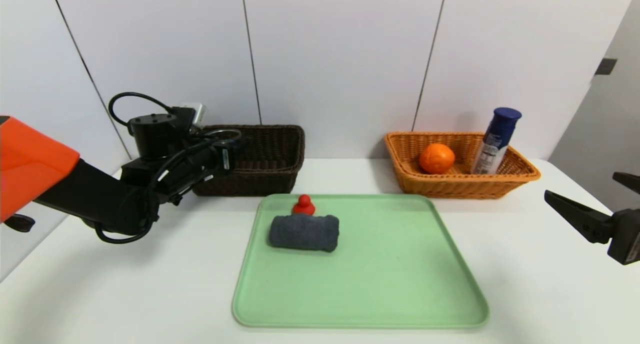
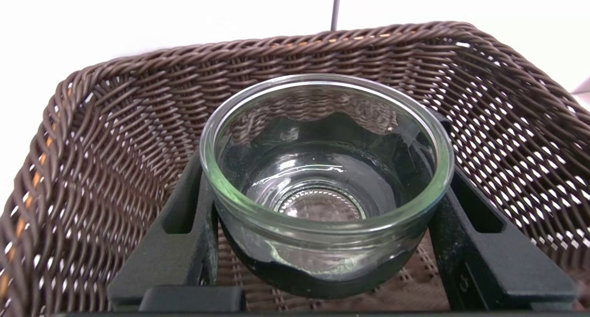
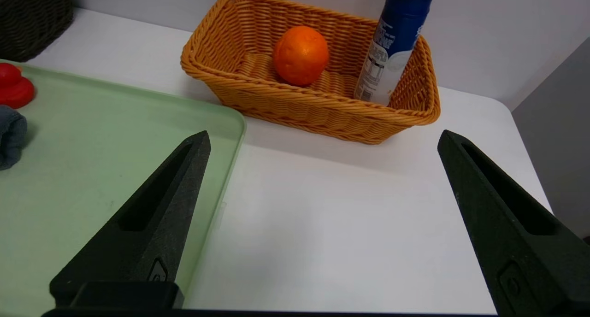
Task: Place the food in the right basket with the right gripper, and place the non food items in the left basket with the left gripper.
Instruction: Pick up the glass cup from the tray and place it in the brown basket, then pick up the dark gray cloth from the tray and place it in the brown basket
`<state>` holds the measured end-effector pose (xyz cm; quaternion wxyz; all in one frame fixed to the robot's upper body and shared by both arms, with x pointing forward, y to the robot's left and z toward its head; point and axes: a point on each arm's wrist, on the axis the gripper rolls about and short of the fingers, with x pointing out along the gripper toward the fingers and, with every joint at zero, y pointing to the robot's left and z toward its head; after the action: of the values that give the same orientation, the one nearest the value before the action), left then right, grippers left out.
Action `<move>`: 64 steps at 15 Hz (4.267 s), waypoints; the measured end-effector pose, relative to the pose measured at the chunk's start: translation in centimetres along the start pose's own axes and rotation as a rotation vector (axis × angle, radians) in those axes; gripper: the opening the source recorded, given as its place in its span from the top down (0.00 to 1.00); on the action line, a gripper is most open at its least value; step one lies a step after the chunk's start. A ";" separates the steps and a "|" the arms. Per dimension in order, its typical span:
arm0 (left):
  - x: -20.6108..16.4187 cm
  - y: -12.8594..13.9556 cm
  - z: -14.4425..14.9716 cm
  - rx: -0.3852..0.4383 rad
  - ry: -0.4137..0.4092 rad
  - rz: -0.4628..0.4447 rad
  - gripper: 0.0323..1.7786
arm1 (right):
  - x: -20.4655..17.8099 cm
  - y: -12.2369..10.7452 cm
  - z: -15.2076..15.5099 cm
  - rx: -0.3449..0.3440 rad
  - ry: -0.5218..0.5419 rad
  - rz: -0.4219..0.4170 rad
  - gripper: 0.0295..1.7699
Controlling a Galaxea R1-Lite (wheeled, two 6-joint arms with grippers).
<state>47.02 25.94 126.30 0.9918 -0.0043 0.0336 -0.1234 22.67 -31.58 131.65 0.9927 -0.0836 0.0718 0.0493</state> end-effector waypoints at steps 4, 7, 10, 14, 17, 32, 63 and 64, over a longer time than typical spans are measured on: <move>1.2 0.1 0.7 0.006 -0.030 -0.003 0.31 | 0.2 0.1 -0.3 0.008 0.015 0.002 0.04; 1.9 0.8 1.3 0.038 -0.024 0.002 0.31 | 0.3 0.1 -0.4 0.019 0.022 0.003 0.04; 1.9 2.0 3.0 0.049 0.035 -0.004 0.31 | 0.3 0.1 -0.8 0.024 0.036 0.005 0.04; 1.3 3.2 5.7 0.129 0.171 -0.013 0.31 | 0.3 0.2 -1.0 0.041 0.042 0.007 0.04; 0.8 3.3 7.6 0.135 0.279 -0.022 0.31 | 0.3 0.2 -1.1 0.052 0.046 0.008 0.04; 6.9 3.0 4.4 0.229 0.426 -0.077 0.31 | 0.6 0.4 -1.5 0.075 0.065 0.034 0.04; 3.1 1.7 10.3 0.271 0.325 -0.076 0.06 | 1.8 0.6 -1.3 0.077 0.056 0.047 0.04; 2.3 0.9 10.6 0.272 0.324 -0.091 0.06 | 1.9 0.6 -1.1 0.078 0.053 0.047 0.04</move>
<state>50.18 26.26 136.70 0.9582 0.1481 0.1754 -0.1706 24.31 -31.05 130.16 0.9915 -0.0446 0.1020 0.0677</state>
